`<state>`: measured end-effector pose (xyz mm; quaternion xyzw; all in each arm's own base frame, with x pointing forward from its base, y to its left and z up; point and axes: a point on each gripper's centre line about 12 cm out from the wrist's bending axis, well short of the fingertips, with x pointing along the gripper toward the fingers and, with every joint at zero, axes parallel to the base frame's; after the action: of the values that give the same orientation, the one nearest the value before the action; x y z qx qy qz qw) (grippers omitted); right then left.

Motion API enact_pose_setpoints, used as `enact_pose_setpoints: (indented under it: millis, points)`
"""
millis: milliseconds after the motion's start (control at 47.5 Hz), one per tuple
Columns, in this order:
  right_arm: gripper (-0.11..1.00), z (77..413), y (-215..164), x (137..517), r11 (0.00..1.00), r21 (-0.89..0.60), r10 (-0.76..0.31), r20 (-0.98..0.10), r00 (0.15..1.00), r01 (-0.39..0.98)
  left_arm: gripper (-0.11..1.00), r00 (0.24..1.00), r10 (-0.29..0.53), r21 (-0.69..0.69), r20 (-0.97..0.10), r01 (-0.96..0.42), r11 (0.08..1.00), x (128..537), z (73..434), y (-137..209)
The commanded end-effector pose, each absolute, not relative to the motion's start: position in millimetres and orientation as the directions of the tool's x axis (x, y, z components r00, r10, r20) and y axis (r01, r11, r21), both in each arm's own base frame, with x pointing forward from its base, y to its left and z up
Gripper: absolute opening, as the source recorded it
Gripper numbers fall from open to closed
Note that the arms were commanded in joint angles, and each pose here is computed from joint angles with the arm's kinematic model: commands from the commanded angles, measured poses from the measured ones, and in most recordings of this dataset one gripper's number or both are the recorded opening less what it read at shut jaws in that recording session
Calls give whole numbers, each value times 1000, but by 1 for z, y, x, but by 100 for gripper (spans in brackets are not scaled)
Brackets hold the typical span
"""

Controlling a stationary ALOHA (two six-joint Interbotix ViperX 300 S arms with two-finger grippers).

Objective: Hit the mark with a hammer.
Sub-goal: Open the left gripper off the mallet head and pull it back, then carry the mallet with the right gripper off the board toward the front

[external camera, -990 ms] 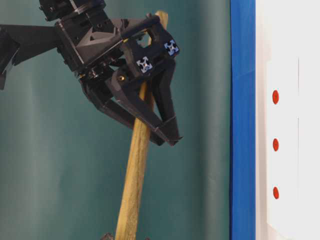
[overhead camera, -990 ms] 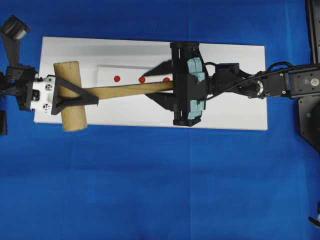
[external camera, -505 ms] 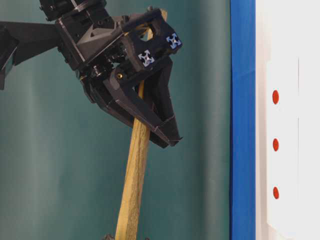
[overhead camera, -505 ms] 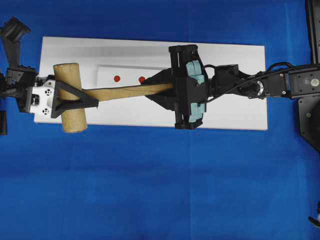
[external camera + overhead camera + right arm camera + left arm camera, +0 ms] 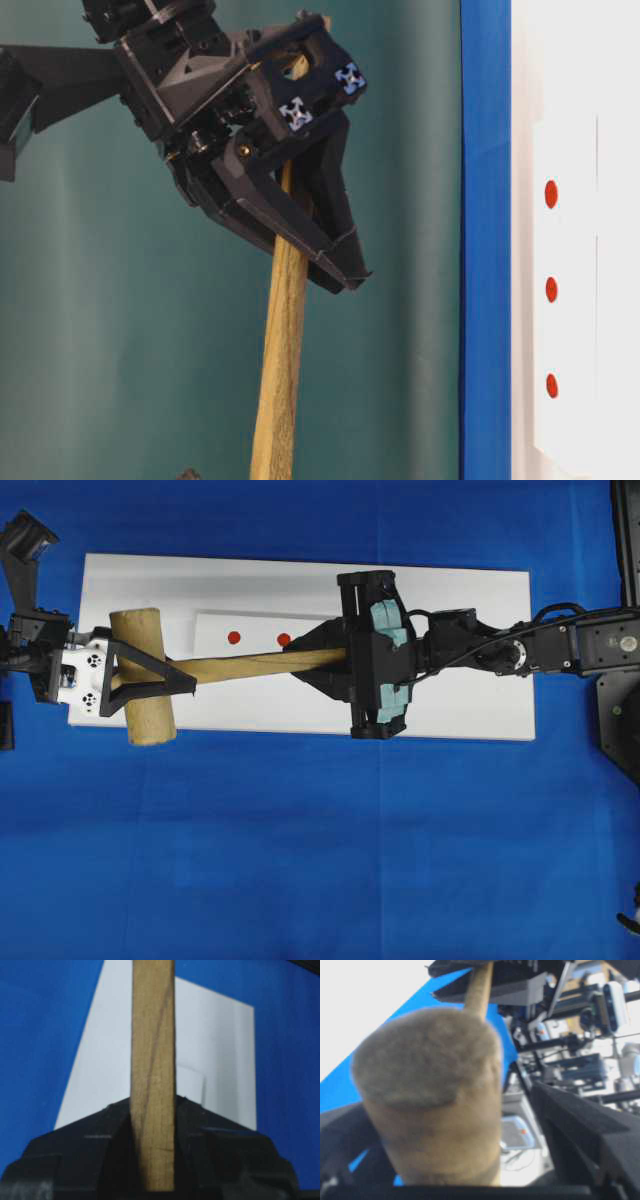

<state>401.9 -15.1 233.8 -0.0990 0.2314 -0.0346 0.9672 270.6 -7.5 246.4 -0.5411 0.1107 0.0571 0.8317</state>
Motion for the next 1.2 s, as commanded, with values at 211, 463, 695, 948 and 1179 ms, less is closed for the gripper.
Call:
enact_pose_setpoints:
  millis: [211, 463, 695, 948, 1179]
  points:
    - [5, 246, -15, 402, 986, -159, -115, -415, 903, 52, 88, 953, 10, -864, -302, -278, 419, 257, 249, 2]
    - [5, 243, -14, 394, 992, -98, -113, -430, 896, 78, 88, 940, 47, -815, -338, -318, 484, 222, 252, 11]
    - [5, 240, -15, 386, 992, -28, -120, -442, 889, 120, 87, 957, 48, -713, -287, -247, 657, 197, 259, 10]
    - [5, 240, -17, 382, 989, 21, -123, -448, 885, 148, 87, 955, 42, -431, -295, -172, 886, 187, 247, 8]
    - [5, 239, -17, 382, 987, 32, -124, -451, 884, 155, 86, 952, 41, -199, -303, -105, 974, 188, 245, 8]
